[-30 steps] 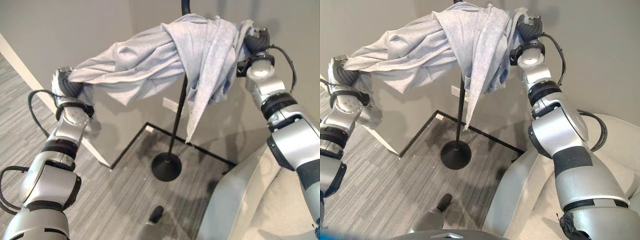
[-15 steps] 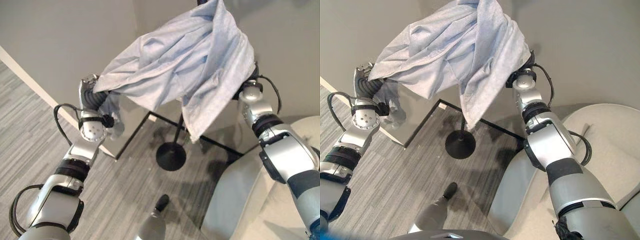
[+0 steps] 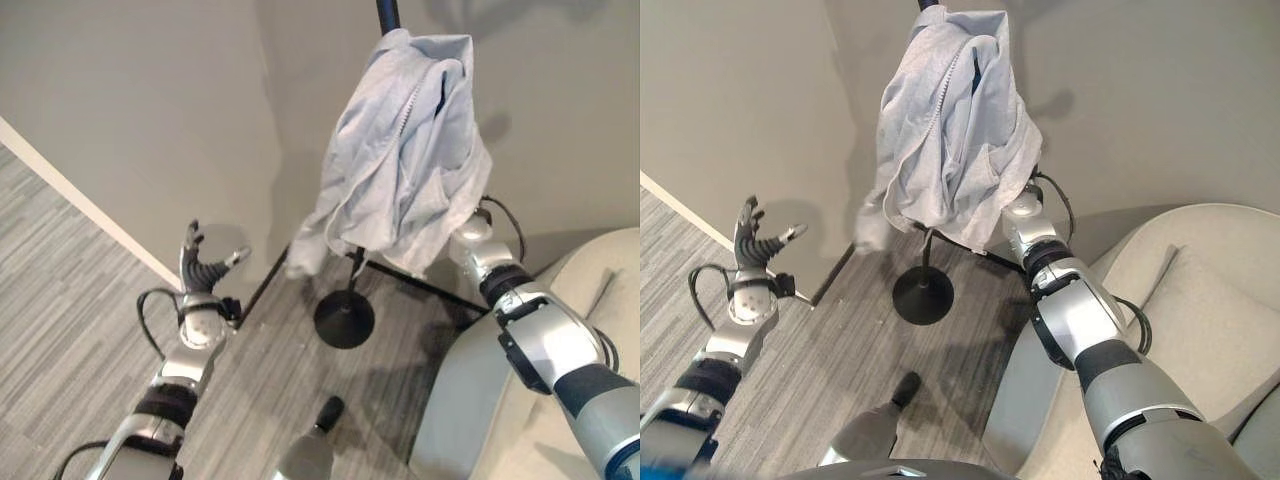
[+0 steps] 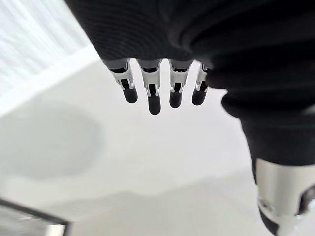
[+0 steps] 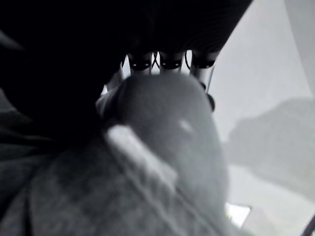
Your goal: Hang the clothes on the sofa on the clothes rack.
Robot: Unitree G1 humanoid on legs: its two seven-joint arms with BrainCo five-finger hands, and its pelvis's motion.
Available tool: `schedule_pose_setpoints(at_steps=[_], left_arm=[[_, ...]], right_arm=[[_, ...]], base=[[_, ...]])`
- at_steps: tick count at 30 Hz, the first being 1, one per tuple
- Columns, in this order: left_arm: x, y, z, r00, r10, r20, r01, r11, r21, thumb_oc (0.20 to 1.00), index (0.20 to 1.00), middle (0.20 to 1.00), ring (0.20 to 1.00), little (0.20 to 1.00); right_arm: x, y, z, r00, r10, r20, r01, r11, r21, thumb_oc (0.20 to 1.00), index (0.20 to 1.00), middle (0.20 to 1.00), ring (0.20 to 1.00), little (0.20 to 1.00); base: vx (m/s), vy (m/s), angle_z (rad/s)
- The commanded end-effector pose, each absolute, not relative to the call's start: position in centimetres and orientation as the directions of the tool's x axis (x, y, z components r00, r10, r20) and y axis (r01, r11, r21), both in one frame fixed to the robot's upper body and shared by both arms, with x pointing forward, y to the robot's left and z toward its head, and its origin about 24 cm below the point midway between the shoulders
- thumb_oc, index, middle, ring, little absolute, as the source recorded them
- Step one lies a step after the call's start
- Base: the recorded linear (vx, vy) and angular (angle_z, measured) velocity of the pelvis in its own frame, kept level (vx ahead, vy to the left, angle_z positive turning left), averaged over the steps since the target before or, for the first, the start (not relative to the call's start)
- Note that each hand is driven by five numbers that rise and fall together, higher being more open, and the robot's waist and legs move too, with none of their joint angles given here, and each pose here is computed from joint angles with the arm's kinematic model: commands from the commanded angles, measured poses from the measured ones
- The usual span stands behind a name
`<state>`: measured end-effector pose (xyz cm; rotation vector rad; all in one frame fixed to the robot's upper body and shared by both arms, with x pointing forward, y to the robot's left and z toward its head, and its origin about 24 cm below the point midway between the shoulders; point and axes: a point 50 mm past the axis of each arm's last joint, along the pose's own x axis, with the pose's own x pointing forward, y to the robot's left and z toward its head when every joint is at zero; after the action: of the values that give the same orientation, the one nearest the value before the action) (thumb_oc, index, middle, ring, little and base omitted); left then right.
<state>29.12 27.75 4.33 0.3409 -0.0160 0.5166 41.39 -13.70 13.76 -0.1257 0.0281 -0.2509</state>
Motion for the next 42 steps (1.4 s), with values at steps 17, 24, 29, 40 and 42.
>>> schedule_pose_setpoints(at_steps=[17,24,29,40,42], left_arm=[[26.3,25.6,-4.2,0.8,0.547,-0.246,-0.467,0.826,0.316,1.0,1.0,1.0,1.0,1.0],[20.3,28.3,-9.1,0.518,0.684,-0.514,-0.679,0.694,0.239,1.0,1.0,1.0,1.0,1.0],[17.5,29.8,-10.3,0.407,0.72,-0.562,-0.711,0.636,0.299,1.0,1.0,1.0,1.0,1.0],[12.0,31.4,-12.1,0.24,0.73,-0.64,-0.738,0.566,0.368,1.0,1.0,1.0,1.0,1.0],[11.3,31.4,-12.3,0.229,0.721,-0.654,-0.744,0.563,0.359,1.0,1.0,1.0,1.0,1.0]], right_arm=[[39.0,-11.8,8.5,0.964,-0.252,-0.087,0.247,0.967,-0.064,1.0,1.0,1.0,1.0,1.0],[36.7,-12.6,6.8,0.988,-0.154,-0.017,0.151,0.98,-0.127,1.0,1.0,1.0,1.0,1.0],[35.4,-14.5,6.1,0.987,-0.157,0.022,0.158,0.963,-0.218,1.0,1.0,1.0,1.0,1.0],[26.8,-24.9,2.3,0.915,-0.403,0.031,0.373,0.813,-0.448,1.0,1.0,1.0,1.0,1.0],[24.9,-26.9,1.0,0.861,-0.508,-0.015,0.456,0.785,-0.42,1.0,1.0,1.0,1.0,1.0]], base=[[-0.01,0.006,0.0],[-0.01,0.015,-0.17],[0.0,0.003,-0.2],[-0.01,-0.007,-0.22],[0.03,-0.004,-0.18]])
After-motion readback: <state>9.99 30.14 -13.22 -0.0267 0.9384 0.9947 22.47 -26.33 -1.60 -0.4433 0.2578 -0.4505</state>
